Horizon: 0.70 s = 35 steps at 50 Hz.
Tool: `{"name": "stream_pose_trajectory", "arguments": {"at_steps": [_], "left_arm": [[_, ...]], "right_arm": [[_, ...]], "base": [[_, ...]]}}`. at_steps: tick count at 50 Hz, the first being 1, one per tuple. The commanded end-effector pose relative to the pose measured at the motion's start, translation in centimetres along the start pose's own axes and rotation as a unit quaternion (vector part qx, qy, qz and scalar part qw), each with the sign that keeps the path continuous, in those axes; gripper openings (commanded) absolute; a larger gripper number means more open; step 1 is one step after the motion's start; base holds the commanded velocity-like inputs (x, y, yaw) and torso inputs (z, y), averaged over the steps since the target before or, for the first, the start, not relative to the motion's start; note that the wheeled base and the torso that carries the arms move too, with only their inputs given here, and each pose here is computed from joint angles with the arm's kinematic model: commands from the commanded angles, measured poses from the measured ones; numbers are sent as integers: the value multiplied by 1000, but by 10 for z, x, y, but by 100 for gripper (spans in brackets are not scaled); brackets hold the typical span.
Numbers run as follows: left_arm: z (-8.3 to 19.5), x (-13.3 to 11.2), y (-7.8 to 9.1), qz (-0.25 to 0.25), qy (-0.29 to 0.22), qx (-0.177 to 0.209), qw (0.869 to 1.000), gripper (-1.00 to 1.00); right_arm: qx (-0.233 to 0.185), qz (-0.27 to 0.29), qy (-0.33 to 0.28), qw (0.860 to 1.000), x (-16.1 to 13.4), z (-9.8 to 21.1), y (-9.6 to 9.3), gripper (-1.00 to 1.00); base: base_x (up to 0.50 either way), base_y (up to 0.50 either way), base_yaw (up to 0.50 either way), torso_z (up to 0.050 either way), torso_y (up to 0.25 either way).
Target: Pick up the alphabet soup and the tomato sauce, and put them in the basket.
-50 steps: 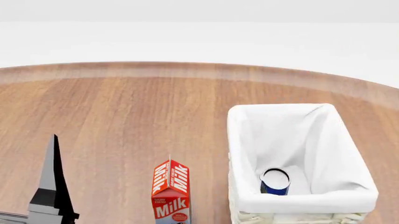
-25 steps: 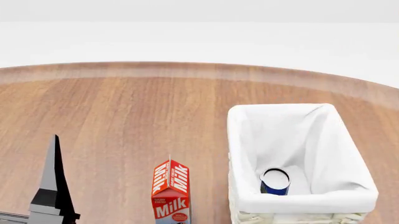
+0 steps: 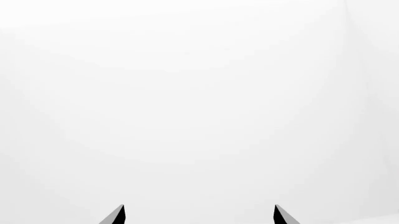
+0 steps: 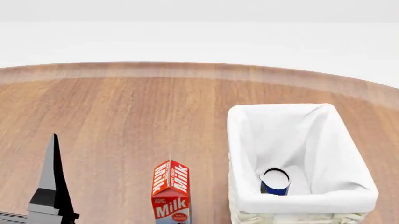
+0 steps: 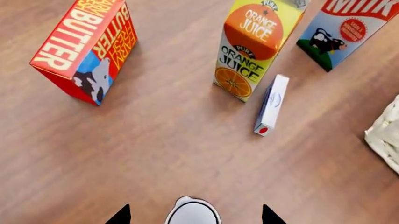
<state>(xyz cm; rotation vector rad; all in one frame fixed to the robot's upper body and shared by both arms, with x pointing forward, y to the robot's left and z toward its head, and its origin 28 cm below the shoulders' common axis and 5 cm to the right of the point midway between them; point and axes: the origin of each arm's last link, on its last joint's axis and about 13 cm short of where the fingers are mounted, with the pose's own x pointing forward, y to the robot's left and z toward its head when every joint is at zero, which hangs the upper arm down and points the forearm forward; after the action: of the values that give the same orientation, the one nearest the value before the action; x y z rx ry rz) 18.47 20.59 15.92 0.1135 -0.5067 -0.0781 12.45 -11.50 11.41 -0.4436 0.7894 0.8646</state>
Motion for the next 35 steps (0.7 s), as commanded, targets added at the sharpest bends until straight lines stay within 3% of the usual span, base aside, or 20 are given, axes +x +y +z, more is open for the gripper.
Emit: {"name": "stream_pose_trajectory", "arguments": {"at_steps": [1, 35], "left_arm": [[-1, 0, 0, 1, 1, 0, 1000, 100], [-1, 0, 0, 1, 1, 1, 1000, 100]], "right_arm": [[14, 3, 1, 1000, 9, -6, 0, 100], [57, 4, 10, 998, 26, -20, -2, 100]], "base": [[0, 0, 0, 0, 0], [0, 0, 0, 0, 0]]}}
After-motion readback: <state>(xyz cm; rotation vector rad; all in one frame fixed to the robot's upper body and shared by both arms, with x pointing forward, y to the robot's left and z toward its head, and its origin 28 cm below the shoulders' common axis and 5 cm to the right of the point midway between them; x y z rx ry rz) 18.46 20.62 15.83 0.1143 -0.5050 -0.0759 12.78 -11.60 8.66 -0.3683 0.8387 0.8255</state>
